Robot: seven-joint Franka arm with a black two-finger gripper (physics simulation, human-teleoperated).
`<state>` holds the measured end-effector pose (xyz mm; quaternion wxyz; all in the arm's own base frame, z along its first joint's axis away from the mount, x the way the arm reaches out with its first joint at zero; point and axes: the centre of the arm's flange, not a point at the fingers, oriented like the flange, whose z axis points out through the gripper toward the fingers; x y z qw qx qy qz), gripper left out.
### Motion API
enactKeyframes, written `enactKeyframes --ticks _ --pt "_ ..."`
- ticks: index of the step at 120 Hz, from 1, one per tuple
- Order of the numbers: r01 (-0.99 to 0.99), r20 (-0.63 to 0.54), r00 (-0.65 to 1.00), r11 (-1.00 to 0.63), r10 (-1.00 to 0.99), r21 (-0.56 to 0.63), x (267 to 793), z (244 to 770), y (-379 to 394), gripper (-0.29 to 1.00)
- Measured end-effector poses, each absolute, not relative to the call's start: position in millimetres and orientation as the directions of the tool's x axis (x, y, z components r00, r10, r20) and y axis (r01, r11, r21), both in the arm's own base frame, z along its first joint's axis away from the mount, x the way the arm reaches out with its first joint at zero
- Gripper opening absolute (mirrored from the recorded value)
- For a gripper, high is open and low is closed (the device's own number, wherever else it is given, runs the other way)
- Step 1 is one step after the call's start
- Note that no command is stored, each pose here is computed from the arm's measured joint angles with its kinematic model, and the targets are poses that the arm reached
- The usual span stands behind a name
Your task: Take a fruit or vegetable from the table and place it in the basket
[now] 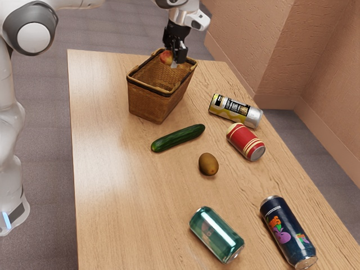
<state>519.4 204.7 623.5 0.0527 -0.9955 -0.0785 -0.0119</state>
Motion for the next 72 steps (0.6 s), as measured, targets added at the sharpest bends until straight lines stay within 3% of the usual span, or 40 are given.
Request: enactKeyframes --ticks 72 --pt "0.132 0.017 0.991 -0.987 0.131 -0.093 517.5 623.8 201.3 0.34"
